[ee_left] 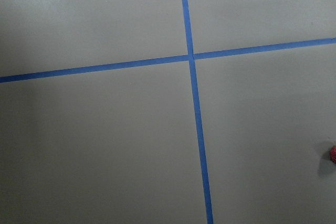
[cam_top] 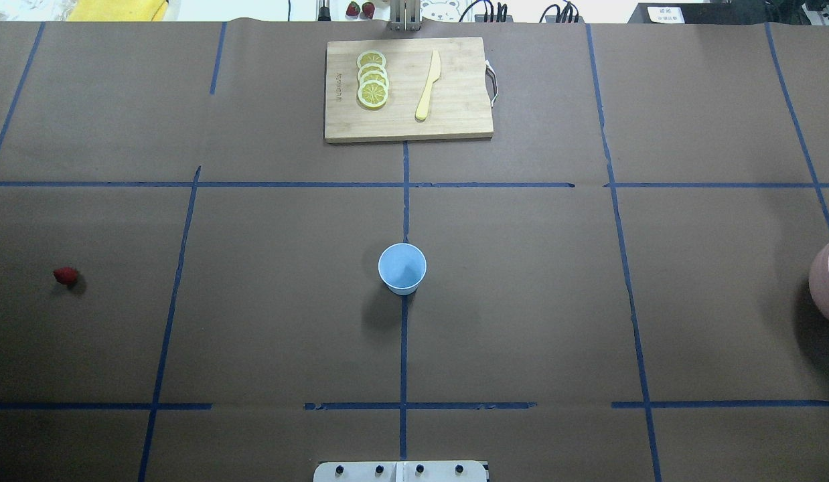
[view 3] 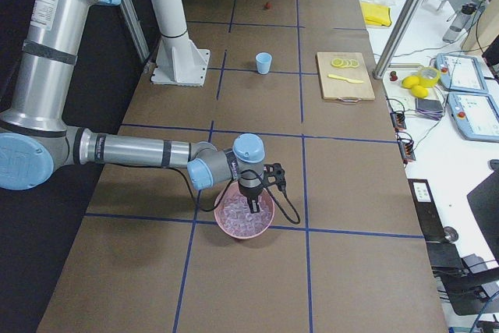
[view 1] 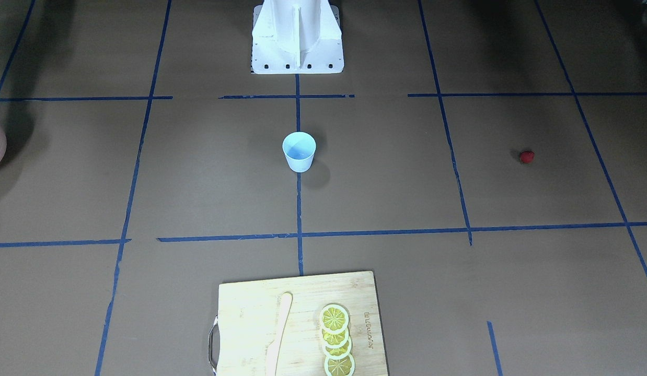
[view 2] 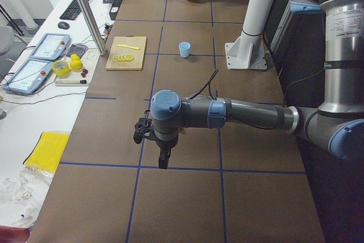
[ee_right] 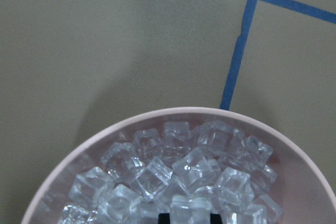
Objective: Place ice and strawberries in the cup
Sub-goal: 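Grasp an ice cube from the pink bowl with the right gripper, then carry the ice cube with the right gripper over the blue cup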
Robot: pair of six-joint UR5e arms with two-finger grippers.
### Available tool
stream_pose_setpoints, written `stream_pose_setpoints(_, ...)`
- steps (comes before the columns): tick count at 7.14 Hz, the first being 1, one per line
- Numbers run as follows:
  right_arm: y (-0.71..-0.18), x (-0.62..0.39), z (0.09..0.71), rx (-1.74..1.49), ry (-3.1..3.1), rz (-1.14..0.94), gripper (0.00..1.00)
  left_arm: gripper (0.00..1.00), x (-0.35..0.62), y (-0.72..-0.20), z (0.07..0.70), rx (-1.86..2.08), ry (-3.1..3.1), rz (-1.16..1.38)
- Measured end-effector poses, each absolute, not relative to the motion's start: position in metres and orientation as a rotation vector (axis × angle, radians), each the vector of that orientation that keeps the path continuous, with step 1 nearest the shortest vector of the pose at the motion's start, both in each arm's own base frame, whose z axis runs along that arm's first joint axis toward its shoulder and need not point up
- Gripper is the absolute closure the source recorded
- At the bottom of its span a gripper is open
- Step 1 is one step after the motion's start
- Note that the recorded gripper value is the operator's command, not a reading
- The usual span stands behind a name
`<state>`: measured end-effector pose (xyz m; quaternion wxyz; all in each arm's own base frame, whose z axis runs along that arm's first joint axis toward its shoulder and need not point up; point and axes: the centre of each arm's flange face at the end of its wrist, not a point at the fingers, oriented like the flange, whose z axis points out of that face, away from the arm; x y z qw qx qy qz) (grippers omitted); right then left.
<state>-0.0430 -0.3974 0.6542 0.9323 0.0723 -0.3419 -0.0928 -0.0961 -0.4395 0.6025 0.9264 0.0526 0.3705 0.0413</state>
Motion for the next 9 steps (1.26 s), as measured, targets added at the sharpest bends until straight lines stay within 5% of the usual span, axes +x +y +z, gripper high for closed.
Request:
stream_pose_setpoints(4, -0.425, -0.032, 0.532, 0.235, -0.779, -0.114, 1.00, 0.00, -0.096, -0.440, 0.602, 0.108, 0.759, 0.084)
stream_pose_setpoints(9, -0.463, -0.208, 0.373, 0.239, -0.905, -0.073, 1.00, 0.00, -0.095, -0.440, 0.600, 0.112, 0.762, 0.088)
